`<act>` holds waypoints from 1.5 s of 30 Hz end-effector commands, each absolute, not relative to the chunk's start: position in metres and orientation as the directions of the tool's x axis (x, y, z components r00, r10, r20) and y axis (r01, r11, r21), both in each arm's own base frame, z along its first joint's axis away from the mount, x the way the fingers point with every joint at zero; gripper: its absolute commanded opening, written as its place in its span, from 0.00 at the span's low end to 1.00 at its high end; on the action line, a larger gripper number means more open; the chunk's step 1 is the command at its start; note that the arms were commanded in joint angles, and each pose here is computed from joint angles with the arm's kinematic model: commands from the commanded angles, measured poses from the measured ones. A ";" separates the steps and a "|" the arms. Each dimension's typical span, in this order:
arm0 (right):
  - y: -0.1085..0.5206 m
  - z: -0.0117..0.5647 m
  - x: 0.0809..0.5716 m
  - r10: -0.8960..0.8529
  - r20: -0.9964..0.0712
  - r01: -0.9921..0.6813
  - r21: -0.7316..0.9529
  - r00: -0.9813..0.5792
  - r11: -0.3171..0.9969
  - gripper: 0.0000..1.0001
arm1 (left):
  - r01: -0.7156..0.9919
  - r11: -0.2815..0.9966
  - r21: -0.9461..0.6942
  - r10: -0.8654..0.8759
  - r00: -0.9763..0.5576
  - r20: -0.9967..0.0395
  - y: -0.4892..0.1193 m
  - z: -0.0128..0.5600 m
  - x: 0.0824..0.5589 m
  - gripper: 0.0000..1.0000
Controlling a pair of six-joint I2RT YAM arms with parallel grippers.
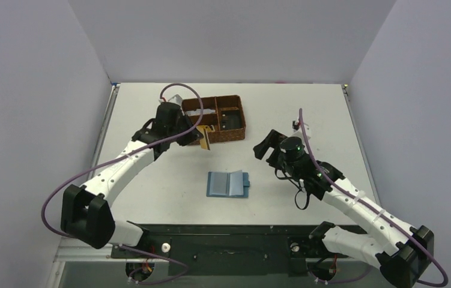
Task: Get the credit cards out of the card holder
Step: Place the credit card in the storage box.
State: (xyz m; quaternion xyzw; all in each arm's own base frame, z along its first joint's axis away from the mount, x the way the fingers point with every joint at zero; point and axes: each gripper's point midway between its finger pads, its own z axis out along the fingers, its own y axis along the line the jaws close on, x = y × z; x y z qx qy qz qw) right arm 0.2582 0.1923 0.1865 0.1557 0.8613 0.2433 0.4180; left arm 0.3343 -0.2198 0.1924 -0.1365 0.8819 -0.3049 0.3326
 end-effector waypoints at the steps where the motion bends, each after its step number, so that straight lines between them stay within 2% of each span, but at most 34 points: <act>1: 0.155 0.212 0.277 0.454 -0.710 0.136 0.459 -0.537 0.878 0.80 | -0.108 0.829 -0.549 -0.440 -0.731 -0.521 -0.195 0.191 0.358 0.00; 7: 0.115 0.212 0.294 0.447 -0.701 0.220 0.395 -0.555 0.892 0.81 | -0.144 0.847 -0.512 -0.439 -0.732 -0.520 -0.186 0.187 0.385 0.00; 14: 0.085 0.213 0.309 0.406 -0.699 0.277 0.298 -0.588 0.914 0.81 | -0.259 0.819 -0.511 -0.512 -0.733 -0.449 -0.190 0.166 0.408 0.00; 24: 0.066 0.210 0.329 0.384 -0.685 0.311 0.235 -0.619 0.921 0.80 | -0.410 0.706 -0.577 -0.671 -0.646 -0.363 -0.186 0.169 0.446 0.00; 30: 0.062 0.209 0.348 0.377 -0.677 0.328 0.207 -0.632 0.922 0.80 | -0.484 0.628 -0.609 -0.741 -0.612 -0.277 -0.185 0.167 0.466 0.00; 36: 0.060 0.206 0.365 0.388 -0.646 0.350 0.194 -0.658 0.917 0.79 | -0.581 0.576 -0.576 -0.779 -0.602 -0.172 -0.177 0.146 0.468 0.00; 45: 0.060 0.209 0.381 0.416 -0.581 0.367 0.208 -0.700 0.907 0.77 | -0.665 0.534 -0.523 -0.810 -0.580 -0.090 -0.170 0.129 0.462 0.00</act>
